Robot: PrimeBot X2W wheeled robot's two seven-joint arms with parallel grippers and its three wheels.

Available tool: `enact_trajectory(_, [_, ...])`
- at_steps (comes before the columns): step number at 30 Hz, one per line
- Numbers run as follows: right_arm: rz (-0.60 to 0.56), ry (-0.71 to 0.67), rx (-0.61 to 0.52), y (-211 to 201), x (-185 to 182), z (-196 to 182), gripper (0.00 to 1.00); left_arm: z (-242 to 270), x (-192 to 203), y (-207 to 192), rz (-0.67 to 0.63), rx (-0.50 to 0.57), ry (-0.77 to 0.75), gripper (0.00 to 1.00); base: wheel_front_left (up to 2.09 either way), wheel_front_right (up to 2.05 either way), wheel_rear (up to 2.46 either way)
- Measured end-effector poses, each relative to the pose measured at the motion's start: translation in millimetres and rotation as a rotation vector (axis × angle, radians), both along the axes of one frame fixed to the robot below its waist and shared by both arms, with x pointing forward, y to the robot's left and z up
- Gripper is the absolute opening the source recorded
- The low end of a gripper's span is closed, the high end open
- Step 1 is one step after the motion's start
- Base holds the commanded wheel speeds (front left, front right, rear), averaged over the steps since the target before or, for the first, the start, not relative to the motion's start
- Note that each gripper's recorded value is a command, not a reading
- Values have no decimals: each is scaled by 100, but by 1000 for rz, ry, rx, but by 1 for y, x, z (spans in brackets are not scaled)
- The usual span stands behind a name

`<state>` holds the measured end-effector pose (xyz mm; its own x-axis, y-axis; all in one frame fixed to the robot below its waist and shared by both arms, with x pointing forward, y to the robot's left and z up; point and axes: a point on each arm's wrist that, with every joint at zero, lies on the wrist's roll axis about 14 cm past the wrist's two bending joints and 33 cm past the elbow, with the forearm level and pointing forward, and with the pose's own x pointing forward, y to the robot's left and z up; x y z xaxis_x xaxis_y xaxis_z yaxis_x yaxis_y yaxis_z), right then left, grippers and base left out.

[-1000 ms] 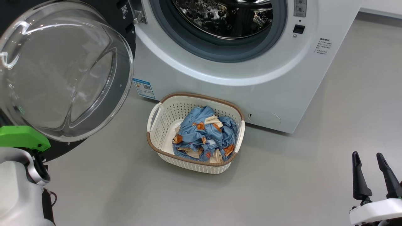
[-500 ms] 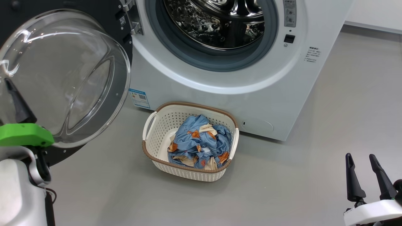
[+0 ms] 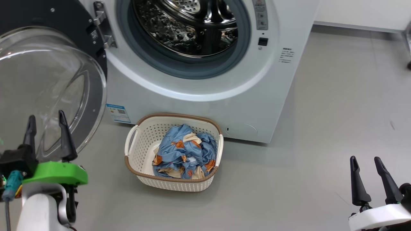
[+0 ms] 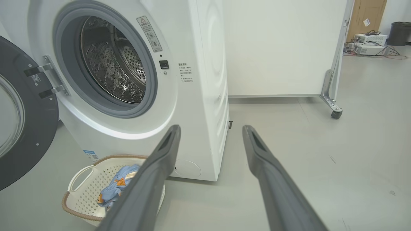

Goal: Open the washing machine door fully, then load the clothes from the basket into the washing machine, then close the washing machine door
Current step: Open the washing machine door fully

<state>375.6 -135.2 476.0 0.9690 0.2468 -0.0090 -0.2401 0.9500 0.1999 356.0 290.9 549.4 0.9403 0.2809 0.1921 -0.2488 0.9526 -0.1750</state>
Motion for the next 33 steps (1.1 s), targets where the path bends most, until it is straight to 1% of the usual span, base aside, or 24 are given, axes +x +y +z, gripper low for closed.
enact_trajectory(7, [-57,-20,-9,-21,-9,6,100,-20,3,-36,-108,-7,48,100,0,0,0])
enact_trajectory(15, [-110,-30,-16,-40,-20,10,100,-60,-5,-68,-197,-60,154,100,0,0,0])
enact_trajectory(20, [-152,-32,-20,-52,-27,11,100,-73,-8,-78,-226,-95,188,100,0,0,0])
enact_trajectory(28, [-196,-42,-20,-65,-36,14,100,-75,-5,-94,-275,-104,190,100,0,0,0])
enact_trajectory(33, [-221,-46,-18,-72,-43,15,100,-78,-9,-101,-296,-109,199,100,0,0,0])
